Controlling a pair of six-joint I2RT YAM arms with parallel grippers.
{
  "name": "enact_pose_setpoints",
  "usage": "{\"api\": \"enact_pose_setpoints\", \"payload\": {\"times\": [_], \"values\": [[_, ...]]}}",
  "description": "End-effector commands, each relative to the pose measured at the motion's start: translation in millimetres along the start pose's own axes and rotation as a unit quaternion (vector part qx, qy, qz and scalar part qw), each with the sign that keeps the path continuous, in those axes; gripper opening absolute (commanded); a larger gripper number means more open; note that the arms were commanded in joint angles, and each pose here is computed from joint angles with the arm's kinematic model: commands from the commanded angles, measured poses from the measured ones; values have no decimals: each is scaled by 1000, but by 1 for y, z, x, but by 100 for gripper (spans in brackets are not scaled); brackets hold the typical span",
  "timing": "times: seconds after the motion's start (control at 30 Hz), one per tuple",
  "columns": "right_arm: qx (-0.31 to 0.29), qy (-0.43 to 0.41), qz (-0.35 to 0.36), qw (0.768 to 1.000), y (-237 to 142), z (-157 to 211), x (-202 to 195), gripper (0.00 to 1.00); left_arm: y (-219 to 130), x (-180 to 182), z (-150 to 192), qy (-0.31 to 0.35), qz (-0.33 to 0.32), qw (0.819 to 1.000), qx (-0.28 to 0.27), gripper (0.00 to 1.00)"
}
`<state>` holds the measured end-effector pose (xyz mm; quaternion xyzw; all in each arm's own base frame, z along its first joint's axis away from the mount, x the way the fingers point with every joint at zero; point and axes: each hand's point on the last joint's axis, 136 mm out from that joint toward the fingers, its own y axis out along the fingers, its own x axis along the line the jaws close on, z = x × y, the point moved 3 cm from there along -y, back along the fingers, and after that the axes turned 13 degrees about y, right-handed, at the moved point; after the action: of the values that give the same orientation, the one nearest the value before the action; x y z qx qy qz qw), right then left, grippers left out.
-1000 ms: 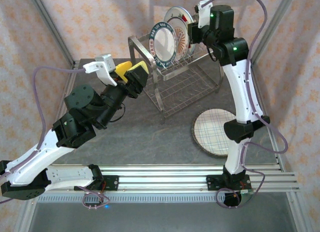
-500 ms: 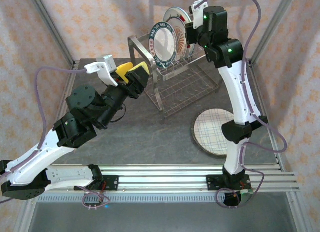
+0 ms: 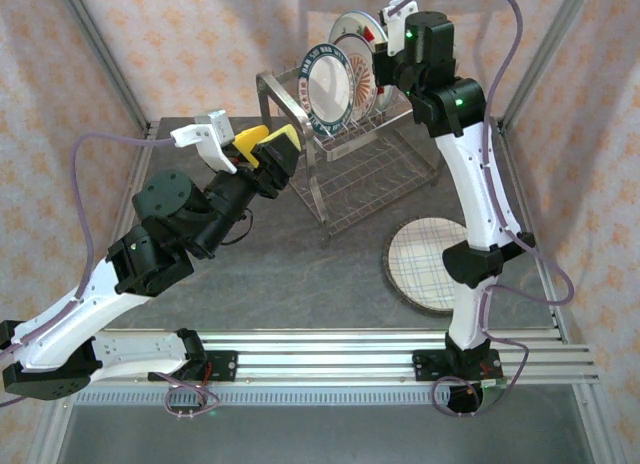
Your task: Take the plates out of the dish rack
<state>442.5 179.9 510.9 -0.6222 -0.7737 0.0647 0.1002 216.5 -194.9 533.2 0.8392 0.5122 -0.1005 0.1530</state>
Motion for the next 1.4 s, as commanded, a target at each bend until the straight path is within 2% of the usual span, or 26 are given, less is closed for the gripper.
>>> {"api": "enact_pose_setpoints", "payload": {"times": [0.0, 0.47, 1.03, 1.37], "values": [[-164, 37, -23, 986, -69, -87, 0, 0, 1, -1, -5, -13, 5, 1000, -12, 65], [-199, 46, 5, 979, -87, -103, -11, 0, 8, -8, 1, -19, 17, 1000, -5, 65], [-220, 51, 82, 971, -111, -113, -37, 0, 13, -15, 2, -29, 32, 999, -2, 65], [-233, 64, 103, 965, -137, -120, -49, 0, 30, -38, 18, -55, 82, 995, 30, 65]]}}
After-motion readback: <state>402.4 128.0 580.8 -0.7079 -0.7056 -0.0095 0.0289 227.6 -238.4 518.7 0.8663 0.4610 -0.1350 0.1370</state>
